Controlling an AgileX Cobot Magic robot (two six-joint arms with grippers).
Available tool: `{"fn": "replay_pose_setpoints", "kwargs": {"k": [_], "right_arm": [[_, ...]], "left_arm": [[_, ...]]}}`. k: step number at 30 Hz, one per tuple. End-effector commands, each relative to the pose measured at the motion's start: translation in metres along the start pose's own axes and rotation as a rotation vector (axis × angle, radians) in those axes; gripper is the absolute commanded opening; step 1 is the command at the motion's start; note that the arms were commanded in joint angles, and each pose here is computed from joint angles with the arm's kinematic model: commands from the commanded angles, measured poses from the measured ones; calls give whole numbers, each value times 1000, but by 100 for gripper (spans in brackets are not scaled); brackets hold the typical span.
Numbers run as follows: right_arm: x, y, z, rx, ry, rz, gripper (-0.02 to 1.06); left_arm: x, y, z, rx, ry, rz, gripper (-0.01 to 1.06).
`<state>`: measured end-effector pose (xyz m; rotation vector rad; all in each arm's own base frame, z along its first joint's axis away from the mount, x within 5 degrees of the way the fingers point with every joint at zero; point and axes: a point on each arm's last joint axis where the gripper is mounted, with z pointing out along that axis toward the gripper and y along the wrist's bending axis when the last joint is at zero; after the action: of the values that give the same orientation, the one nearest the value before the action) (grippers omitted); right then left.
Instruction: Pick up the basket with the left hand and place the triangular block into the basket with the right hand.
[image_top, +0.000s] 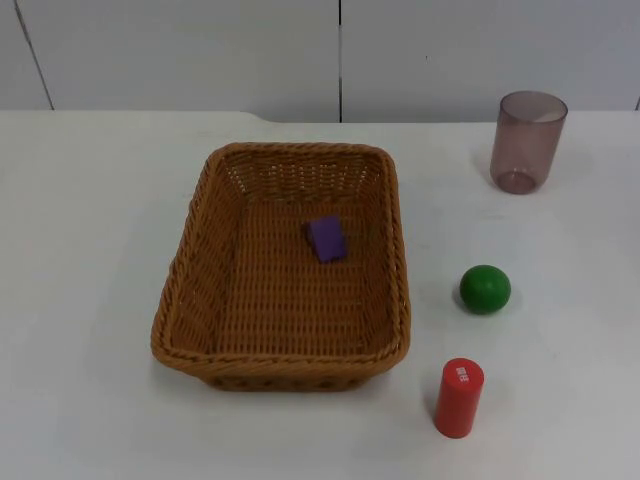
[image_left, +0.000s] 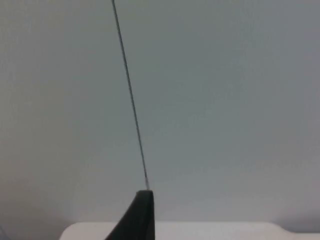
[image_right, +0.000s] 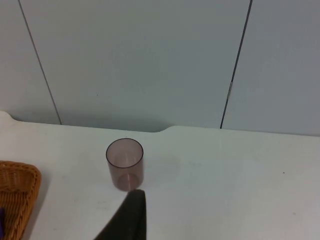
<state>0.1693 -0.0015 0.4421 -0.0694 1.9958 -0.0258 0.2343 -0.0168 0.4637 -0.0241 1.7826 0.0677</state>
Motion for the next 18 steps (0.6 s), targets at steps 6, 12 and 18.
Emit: {"fn": "replay_pose_setpoints", "kwargs": {"k": [6,12,18], "right_arm": [[-4,-2,-2,14,-53,-8,105],[-10,-2,-2,22,-114,-9,105],[-15,-3,-3,22,-166,38,105]], "left_arm": [[1,-14,-1,158,23,-19,105],[3,-19,2,201,27,40,105],[-2,-15,-4,180,-12,76,105]]}}
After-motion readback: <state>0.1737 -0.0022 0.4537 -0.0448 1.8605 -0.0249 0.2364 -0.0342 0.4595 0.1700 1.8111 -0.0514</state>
